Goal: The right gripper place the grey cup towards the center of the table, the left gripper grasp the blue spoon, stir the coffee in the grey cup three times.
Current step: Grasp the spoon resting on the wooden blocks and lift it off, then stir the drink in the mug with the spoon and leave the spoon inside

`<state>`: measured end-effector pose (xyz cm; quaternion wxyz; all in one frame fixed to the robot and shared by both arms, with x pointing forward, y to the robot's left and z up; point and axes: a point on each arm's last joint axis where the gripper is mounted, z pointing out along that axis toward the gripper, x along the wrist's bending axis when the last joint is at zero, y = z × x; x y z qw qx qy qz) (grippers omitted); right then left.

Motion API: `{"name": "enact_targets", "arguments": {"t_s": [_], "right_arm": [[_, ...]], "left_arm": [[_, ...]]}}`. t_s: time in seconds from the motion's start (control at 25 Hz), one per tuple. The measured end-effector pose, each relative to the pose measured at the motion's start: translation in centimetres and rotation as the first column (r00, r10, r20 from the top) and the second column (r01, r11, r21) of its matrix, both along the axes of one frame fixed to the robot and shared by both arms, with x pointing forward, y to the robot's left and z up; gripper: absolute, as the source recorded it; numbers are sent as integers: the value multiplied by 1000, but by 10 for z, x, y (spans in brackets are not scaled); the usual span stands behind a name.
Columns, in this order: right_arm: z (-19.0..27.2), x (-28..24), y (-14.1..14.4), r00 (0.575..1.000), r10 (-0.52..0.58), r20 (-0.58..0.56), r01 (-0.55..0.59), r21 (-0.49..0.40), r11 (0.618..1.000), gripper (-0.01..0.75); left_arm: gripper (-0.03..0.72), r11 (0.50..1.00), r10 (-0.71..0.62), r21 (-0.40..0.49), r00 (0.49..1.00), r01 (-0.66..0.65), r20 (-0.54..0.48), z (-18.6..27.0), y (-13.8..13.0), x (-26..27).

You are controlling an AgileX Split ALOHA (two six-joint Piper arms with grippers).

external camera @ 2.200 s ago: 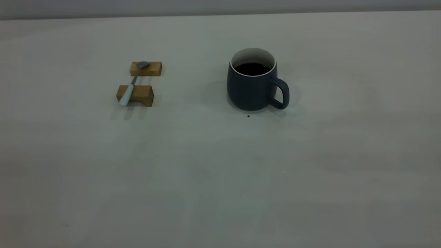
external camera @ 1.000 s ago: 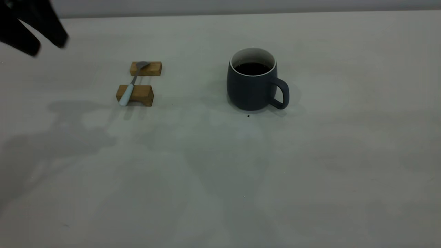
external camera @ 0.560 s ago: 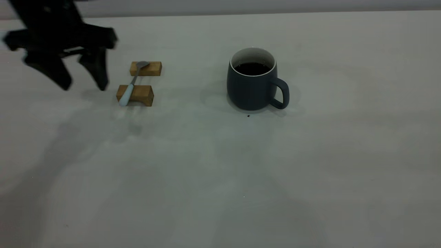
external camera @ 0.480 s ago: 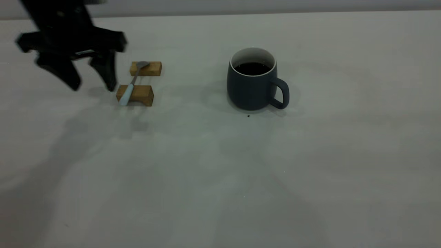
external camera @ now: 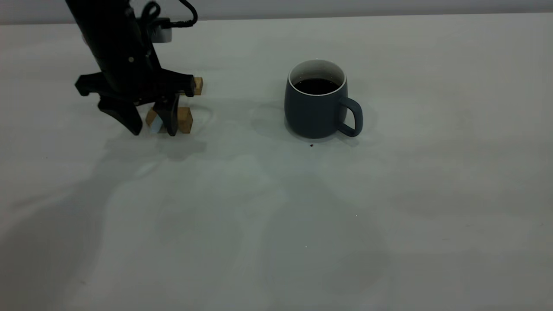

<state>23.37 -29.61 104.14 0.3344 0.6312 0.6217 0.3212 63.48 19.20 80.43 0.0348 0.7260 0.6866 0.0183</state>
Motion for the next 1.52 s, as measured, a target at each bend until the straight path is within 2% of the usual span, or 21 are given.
{"name": "enact_targets", "arguments": {"t_s": [0.16, 0.24, 0.32, 0.44, 0.72, 0.8, 0.88, 0.96, 1.04, 1.16, 1.24, 1.32, 1.4, 1.52], "right_arm": [[0, 0, 0, 1000, 0, 0, 0, 0, 1000, 238], [0, 0, 0, 1000, 0, 0, 0, 0, 1000, 238], [0, 0, 0, 1000, 0, 0, 0, 0, 1000, 238], [0, 0, 0, 1000, 0, 0, 0, 0, 1000, 238], [0, 0, 0, 1000, 0, -1, 0, 0, 1000, 238], [0, 0, 0, 1000, 0, -1, 0, 0, 1000, 238], [0, 0, 0, 1000, 0, -1, 0, 0, 1000, 238], [0, 0, 0, 1000, 0, -1, 0, 0, 1000, 238], [0, 0, 0, 1000, 0, -1, 0, 0, 1000, 238], [0, 0, 0, 1000, 0, -1, 0, 0, 1000, 238], [0, 0, 0, 1000, 0, -1, 0, 0, 1000, 238], [0, 0, 0, 1000, 0, -1, 0, 0, 1000, 238], [0, 0, 0, 1000, 0, -1, 0, 0, 1000, 238], [0, 0, 0, 1000, 0, -1, 0, 0, 1000, 238]], "left_arm": [[560, 1000, 9, -8, 1000, -9, 27, -15, -2, 9], [497, 1000, 10, -5, 1000, -10, 16, -18, -3, 11], [383, 1000, 11, -1, 1000, -11, 0, -16, -4, 14], [147, 1000, 9, 8, 1000, -9, -29, -4, -6, 21], [149, 999, 38, 42, 989, -32, -144, 53, -13, 47], [149, 994, 108, 50, 980, -101, -165, 80, -16, 55], [149, 970, 243, 14, 960, -244, -142, 103, -21, 64], [149, 906, 401, -85, 906, -414, -133, 123, -31, 72], [149, 805, 534, -181, 823, -565, -193, 138, -42, 75], [149, 597, 645, -273, 654, -754, -395, 153, -61, 75], [149, 460, 634, -285, 536, -841, -557, 161, -73, 73], [149, 347, 592, -260, 425, -901, -685, 170, -83, 72], [149, 269, 522, -235, 346, -934, -780, 178, -91, 71], [149, 212, 477, -181, 263, -960, -838, 180, -98, 71]]}}
